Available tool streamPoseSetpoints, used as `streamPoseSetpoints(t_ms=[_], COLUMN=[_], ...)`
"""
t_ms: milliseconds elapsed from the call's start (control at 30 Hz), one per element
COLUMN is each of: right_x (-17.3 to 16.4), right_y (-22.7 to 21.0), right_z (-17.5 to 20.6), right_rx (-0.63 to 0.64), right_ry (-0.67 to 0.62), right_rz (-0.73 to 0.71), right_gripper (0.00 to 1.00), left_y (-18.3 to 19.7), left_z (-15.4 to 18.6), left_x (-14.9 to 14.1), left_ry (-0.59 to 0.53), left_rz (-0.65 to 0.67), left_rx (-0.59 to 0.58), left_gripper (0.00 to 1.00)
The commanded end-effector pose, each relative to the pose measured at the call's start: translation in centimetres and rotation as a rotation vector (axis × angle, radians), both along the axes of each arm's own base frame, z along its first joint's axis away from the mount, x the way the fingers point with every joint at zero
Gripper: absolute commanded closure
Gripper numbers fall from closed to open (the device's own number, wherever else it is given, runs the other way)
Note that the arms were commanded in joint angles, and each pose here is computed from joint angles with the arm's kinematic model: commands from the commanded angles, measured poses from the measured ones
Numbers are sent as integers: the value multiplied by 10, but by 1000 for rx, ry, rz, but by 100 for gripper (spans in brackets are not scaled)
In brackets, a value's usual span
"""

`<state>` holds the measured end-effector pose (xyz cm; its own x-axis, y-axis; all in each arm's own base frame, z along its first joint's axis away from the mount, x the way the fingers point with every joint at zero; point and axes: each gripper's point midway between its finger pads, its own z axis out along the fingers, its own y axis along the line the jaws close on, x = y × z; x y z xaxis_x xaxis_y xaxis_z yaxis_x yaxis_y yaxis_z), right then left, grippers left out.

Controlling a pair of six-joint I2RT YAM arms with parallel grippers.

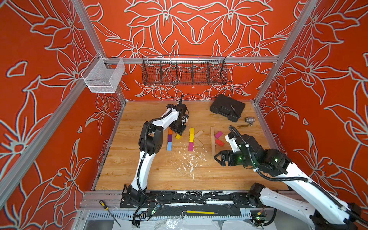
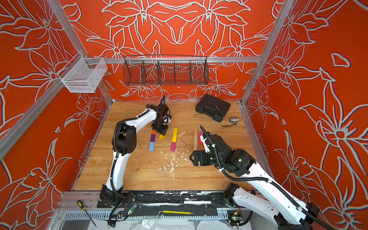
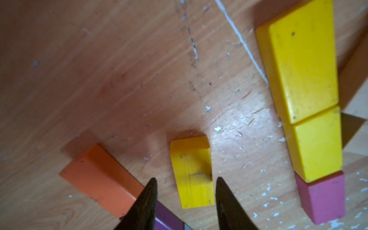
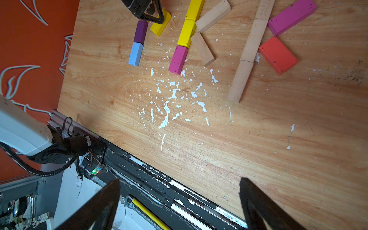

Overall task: Assemble the letter k with building blocks
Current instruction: Assemble the building block at the center of the board.

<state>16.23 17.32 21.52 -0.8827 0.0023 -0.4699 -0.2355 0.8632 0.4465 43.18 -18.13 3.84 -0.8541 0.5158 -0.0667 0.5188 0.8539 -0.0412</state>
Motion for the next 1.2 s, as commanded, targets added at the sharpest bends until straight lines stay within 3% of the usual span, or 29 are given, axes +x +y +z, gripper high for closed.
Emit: streamPoseSetpoints(t_ms=[0,400,667,1167], right_x=[3,3,3,11], right_y=[-1,-13,-18,-7], right_z=[11,15,17,13], right_rx=[23,6,9,23], right_ry=[-21,-43,-43,-20], right_rz=[-25,-73,-103,-108], right_gripper=[5,5,5,5], left_y=[1,1,2,13], left_z=[-8,-9,-3,-3], left_x=[-9,-10,-10,-5], left_ry=[65,64,35,-10], left_rz=[-13,-83,-198,-207], left_rx=[4,2,5,60], left_gripper=[55,67,67,66])
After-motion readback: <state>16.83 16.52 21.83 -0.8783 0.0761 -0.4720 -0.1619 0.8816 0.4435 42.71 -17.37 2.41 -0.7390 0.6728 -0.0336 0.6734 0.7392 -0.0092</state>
